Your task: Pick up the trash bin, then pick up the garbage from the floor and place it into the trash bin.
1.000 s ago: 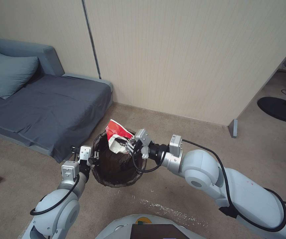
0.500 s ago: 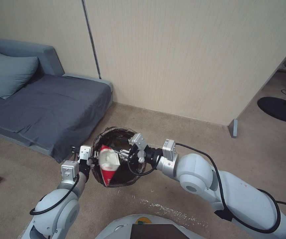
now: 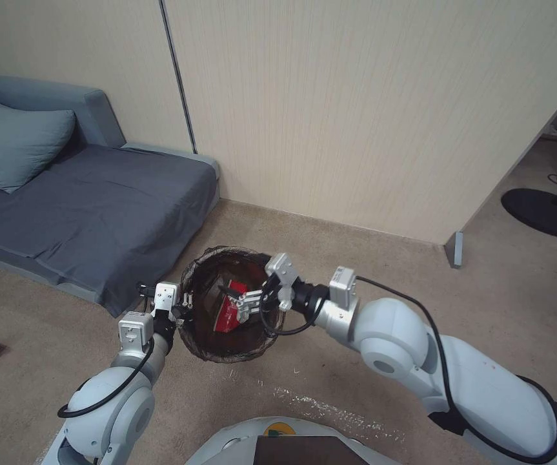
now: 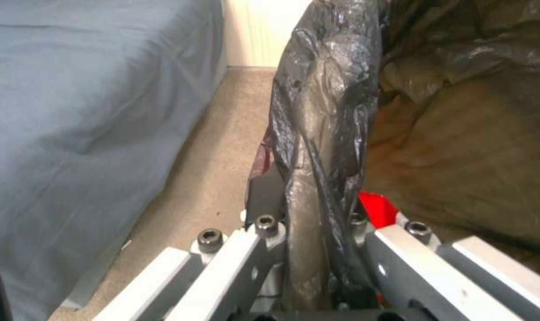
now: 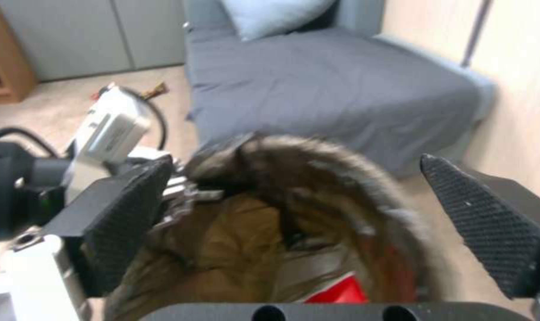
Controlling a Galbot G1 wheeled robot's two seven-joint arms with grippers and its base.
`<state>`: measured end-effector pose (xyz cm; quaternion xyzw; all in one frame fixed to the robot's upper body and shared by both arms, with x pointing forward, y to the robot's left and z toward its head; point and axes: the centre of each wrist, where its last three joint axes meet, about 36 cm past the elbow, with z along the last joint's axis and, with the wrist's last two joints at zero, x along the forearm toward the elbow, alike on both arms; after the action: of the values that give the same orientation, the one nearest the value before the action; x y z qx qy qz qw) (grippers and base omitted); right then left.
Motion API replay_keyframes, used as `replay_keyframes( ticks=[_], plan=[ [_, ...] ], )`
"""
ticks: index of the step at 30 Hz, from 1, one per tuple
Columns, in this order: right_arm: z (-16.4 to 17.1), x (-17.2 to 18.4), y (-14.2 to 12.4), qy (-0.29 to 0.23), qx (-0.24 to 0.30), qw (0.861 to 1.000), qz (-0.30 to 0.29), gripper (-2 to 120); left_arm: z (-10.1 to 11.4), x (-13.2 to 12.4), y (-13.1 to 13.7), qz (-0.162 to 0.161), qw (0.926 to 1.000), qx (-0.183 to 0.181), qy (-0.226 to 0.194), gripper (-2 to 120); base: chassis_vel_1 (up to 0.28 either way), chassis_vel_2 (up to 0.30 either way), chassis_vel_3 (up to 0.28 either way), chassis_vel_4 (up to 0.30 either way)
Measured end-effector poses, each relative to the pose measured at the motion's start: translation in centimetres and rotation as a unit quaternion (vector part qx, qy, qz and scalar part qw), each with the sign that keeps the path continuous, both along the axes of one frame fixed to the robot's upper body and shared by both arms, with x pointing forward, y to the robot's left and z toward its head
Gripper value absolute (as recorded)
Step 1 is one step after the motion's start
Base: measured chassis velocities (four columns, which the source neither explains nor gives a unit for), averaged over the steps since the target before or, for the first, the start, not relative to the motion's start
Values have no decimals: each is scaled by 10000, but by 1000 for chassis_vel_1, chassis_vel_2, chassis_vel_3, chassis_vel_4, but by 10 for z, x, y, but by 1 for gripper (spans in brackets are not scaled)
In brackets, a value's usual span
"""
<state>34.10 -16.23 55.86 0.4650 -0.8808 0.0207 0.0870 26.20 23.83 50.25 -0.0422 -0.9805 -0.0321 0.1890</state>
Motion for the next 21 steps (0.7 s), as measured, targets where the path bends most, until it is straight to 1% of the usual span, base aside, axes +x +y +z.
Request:
replay_keyframes(
  ticks=[1,4,5,8,10,12,13,15,16,18,19,21],
  plan=[
    [0,0,0,0,0,10000,0,99,0,0,0,0,10000,0,0,2,0,0,0,0],
    [13,-3,-23,-227,67,9993,-289,100,0,1,0,-3,10000,-5,-13,2,0,0,0,0],
    [13,-3,-23,-227,67,9993,-289,100,0,1,0,-3,10000,-5,-13,2,0,0,0,0],
    [16,-13,-40,-395,75,9976,-556,100,-1,2,0,2,10000,-10,-11,2,0,0,0,0],
    [14,-17,-42,-445,75,9969,-639,100,-1,2,0,1,10000,-14,-12,2,0,0,0,0],
    [0,-31,-49,-586,24,9933,-995,100,-1,3,0,-1,10000,-26,-11,2,0,0,0,0],
    [0,-31,-49,-586,24,9933,-995,100,-1,3,0,-1,10000,-26,-11,2,0,0,0,0],
    [-14,-39,-51,-625,42,9901,-1255,100,-1,3,0,13,10000,-32,-9,2,0,0,0,0],
    [-14,-39,-51,-625,42,9901,-1255,100,-1,3,0,13,10000,-32,-9,2,0,0,0,0],
    [-35,-39,-50,-733,85,9836,-1643,100,0,0,3,105,9999,-45,-13,2,0,0,0,0],
    [-35,-39,-50,-733,85,9836,-1643,100,0,0,3,105,9999,-45,-13,2,0,0,0,0],
    [-48,-37,-50,-774,126,9782,-1921,100,3,-3,4,177,9998,-51,-47,2,0,0,0,0]
  ],
)
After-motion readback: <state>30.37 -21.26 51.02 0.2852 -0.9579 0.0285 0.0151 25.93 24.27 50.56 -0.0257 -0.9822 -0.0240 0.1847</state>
